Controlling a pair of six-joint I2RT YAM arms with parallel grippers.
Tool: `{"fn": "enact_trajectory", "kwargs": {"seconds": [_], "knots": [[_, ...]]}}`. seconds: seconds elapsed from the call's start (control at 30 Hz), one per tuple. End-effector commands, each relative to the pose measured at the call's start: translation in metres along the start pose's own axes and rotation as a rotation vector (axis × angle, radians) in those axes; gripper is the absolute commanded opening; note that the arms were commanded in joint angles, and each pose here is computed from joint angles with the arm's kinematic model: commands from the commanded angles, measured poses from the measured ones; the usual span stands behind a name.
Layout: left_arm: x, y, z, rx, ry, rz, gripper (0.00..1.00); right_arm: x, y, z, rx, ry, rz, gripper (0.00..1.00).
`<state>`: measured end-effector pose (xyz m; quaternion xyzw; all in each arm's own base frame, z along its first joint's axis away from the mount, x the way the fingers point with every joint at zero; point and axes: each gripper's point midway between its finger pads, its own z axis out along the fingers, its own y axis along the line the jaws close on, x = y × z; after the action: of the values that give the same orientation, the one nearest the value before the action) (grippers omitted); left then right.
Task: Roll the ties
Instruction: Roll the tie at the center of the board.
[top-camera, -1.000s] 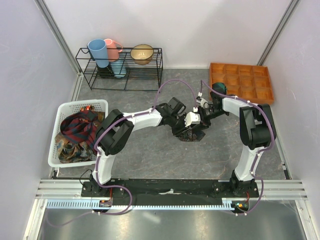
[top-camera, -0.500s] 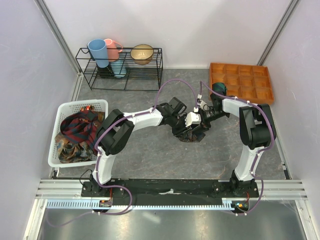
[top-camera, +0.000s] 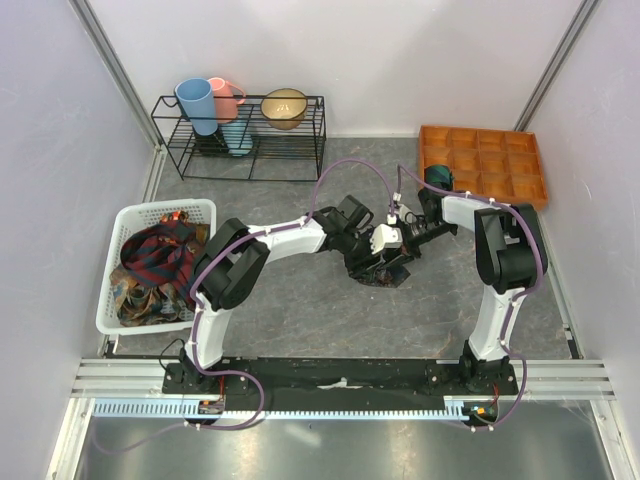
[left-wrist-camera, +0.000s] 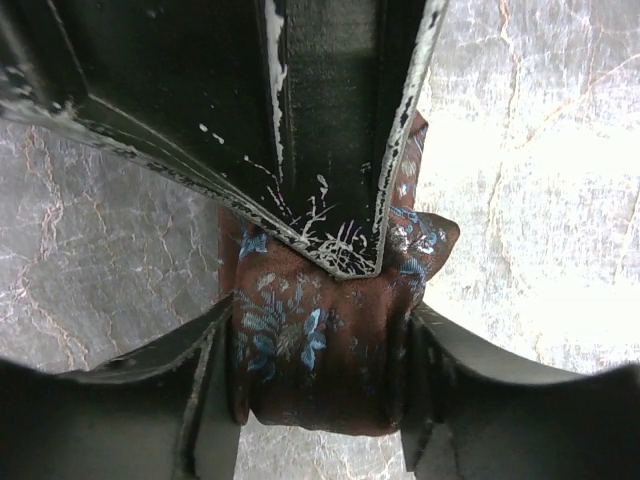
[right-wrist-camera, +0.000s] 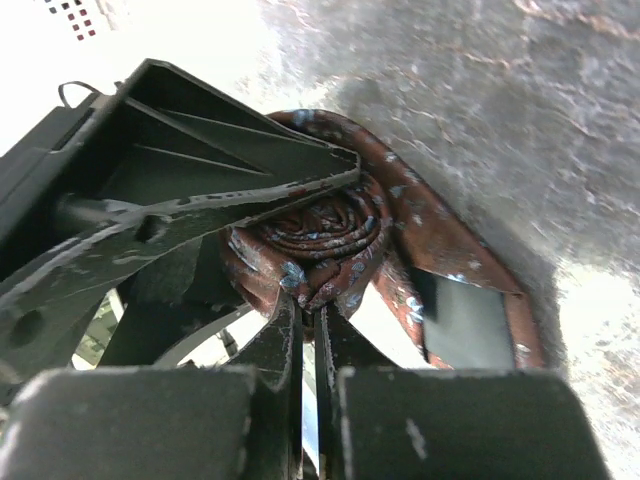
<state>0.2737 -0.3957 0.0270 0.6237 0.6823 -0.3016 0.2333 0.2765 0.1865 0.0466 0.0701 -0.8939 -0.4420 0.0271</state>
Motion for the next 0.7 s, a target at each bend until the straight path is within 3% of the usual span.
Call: {"fn": "enact_trajectory", "kwargs": {"seconds": [0.0, 0.43, 0.53, 0.57, 0.63, 0.67], "knots": [[-0.026, 0.008, -0.007, -0.039, -0.085, 0.007, 0.63, 0.013, -0.058, 0.004, 0.255, 0.061, -0.023, 0.0], [-0.034, 0.001, 0.004, -0.001, -0.109, 0.06, 0.64, 0.012, -0.079, -0.003, 0.382, 0.063, -0.028, 0.0], [-0.018, -0.003, 0.01, -0.004, -0.043, 0.076, 0.46, 0.007, -0.074, -0.005, 0.372, 0.05, -0.039, 0.0], [-0.007, -0.004, 0.012, -0.013, -0.011, 0.072, 0.35, 0.004, -0.067, -0.005, 0.344, 0.046, -0.045, 0.01], [0.007, -0.006, 0.013, -0.026, 0.034, 0.074, 0.23, 0.004, -0.059, -0.011, 0.329, 0.039, -0.048, 0.11], [0.016, -0.008, 0.014, -0.024, 0.058, 0.072, 0.2, 0.003, -0.054, -0.014, 0.308, 0.035, -0.049, 0.21]]}}
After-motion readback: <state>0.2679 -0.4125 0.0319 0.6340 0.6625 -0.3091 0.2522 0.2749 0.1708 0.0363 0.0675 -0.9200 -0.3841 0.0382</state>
